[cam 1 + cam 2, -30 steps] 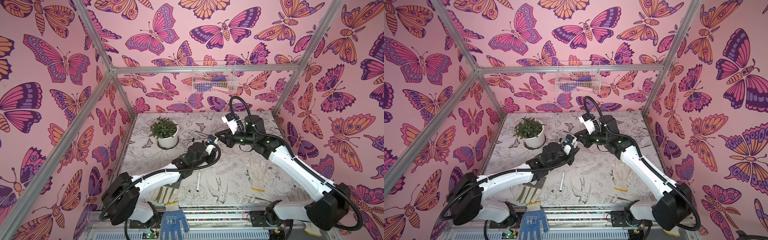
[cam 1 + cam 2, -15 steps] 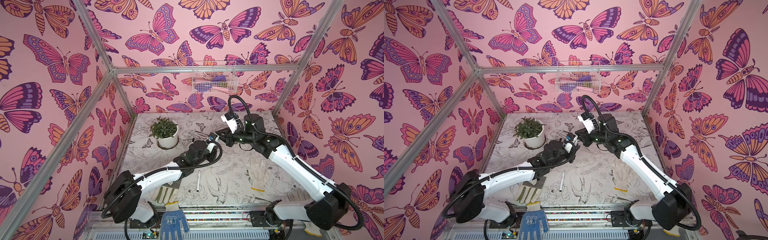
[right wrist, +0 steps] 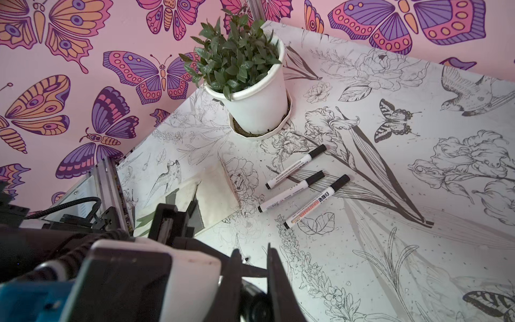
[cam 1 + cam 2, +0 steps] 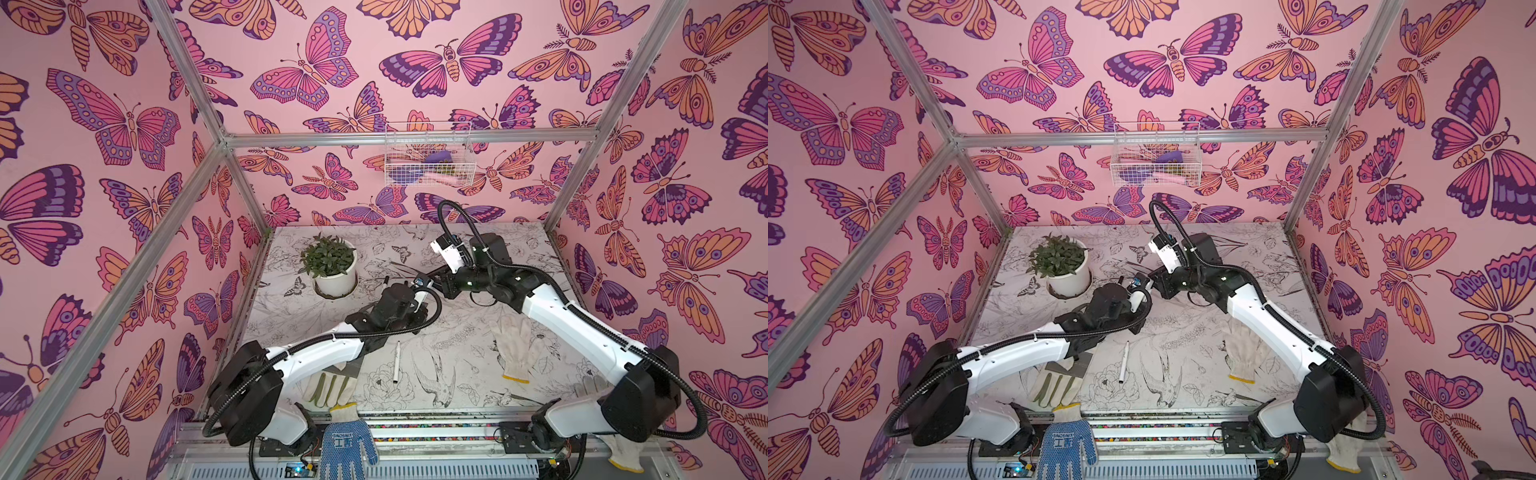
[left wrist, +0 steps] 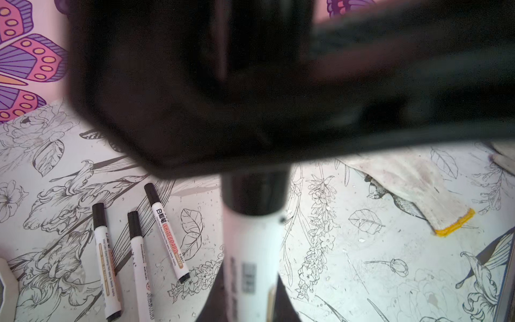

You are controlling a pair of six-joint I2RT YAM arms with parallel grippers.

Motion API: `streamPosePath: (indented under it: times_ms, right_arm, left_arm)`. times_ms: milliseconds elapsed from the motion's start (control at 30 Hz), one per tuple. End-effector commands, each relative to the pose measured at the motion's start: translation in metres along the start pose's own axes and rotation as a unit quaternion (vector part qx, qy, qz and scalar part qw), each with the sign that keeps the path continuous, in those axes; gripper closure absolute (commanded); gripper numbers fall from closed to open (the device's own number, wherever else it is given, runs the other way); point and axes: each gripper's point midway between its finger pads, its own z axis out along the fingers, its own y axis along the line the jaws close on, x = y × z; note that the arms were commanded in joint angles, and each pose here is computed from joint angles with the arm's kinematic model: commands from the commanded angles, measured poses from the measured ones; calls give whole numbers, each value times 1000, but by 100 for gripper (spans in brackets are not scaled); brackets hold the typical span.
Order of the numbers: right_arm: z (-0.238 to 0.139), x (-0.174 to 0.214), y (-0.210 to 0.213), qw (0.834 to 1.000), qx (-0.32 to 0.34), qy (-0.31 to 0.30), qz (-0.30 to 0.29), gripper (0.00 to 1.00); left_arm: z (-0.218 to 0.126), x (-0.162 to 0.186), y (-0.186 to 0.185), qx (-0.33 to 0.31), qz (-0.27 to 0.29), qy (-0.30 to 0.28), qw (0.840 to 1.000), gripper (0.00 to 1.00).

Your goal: Insert the pens into the pen caps

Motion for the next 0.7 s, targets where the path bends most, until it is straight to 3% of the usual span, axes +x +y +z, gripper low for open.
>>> streamPosePath:
  times_ms: [0,200,467,533,667]
  right_arm:
    - [8,193,12,932,-13,353,86,100]
    - [10,165,15,945,-41,304,113,100]
    - [7,164,17,943,-54,304,125,100]
    - [7,165,14,943,-47,306,120,100]
    - [-8,120,5,965,-47,208,153,100]
  left_arm:
    - [-171,-258,-5,25,-26,-496,867,100]
    - [-162,-253,-5,27,-29,-492,870,100]
    - [-169,-295,-20,68,-10,-539,839,100]
    - [-162,-294,-22,76,-14,-531,844,100]
    - [-139,-264,-19,72,-33,-479,874,100]
